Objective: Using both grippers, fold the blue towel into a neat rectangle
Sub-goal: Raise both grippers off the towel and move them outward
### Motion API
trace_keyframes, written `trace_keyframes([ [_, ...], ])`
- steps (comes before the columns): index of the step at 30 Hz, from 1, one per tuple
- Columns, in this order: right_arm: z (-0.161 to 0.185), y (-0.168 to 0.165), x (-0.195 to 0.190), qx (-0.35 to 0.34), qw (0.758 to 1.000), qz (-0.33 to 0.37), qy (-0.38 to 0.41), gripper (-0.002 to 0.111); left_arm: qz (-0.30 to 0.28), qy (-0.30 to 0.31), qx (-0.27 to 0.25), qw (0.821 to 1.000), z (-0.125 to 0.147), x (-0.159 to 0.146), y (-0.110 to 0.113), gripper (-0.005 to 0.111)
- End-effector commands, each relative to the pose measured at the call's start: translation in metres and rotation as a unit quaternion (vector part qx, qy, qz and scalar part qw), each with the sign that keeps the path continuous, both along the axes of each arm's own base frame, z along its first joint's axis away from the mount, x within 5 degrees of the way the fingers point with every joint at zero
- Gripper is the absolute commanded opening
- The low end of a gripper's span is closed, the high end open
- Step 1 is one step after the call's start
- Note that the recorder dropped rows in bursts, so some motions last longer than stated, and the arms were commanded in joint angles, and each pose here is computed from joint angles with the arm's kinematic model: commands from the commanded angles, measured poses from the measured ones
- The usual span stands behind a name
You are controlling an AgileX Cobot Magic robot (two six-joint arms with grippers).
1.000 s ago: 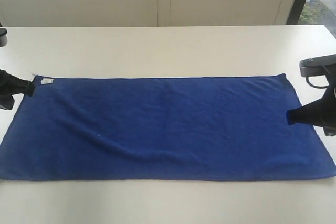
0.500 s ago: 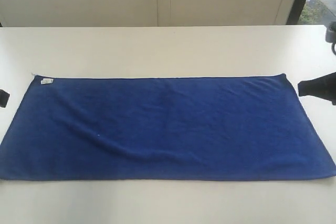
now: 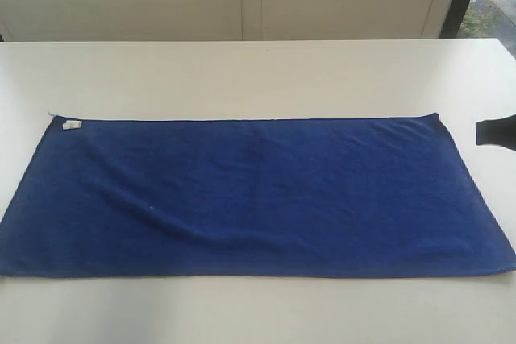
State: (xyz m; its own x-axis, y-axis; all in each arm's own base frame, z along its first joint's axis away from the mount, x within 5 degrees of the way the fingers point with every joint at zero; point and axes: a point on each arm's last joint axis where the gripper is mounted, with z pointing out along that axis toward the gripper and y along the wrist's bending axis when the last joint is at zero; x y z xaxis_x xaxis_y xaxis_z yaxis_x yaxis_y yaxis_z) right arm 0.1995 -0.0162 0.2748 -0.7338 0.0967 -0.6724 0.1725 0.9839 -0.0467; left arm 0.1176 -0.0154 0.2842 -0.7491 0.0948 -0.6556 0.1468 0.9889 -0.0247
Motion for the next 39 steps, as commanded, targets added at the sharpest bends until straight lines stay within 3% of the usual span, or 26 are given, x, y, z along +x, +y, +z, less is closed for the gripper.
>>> trace_keyframes([
  [1,-0.001,0.009,-0.004,0.019,0.998,0.053,0.009,0.000,-0.002,-0.006,-0.008,1.000,-0.005,-0.022,0.001,0.000],
  [10,-0.011,0.011,0.006,0.027,0.996,0.065,0.046,0.000,-0.005,-0.001,-0.010,1.000,-0.013,-0.039,0.001,0.000],
  [19,-0.004,-0.003,0.036,0.046,0.994,0.034,0.090,0.000,-0.005,0.005,-0.004,1.000,-0.013,-0.040,0.002,0.000],
  [28,-0.017,-0.014,0.054,0.084,0.987,0.062,0.120,0.000,-0.007,0.029,-0.002,1.000,-0.016,-0.043,0.002,0.000],
  [39,-0.036,-0.035,0.077,0.056,0.994,0.033,0.087,0.000,-0.007,0.026,-0.003,1.000,-0.016,-0.043,0.002,0.000],
])
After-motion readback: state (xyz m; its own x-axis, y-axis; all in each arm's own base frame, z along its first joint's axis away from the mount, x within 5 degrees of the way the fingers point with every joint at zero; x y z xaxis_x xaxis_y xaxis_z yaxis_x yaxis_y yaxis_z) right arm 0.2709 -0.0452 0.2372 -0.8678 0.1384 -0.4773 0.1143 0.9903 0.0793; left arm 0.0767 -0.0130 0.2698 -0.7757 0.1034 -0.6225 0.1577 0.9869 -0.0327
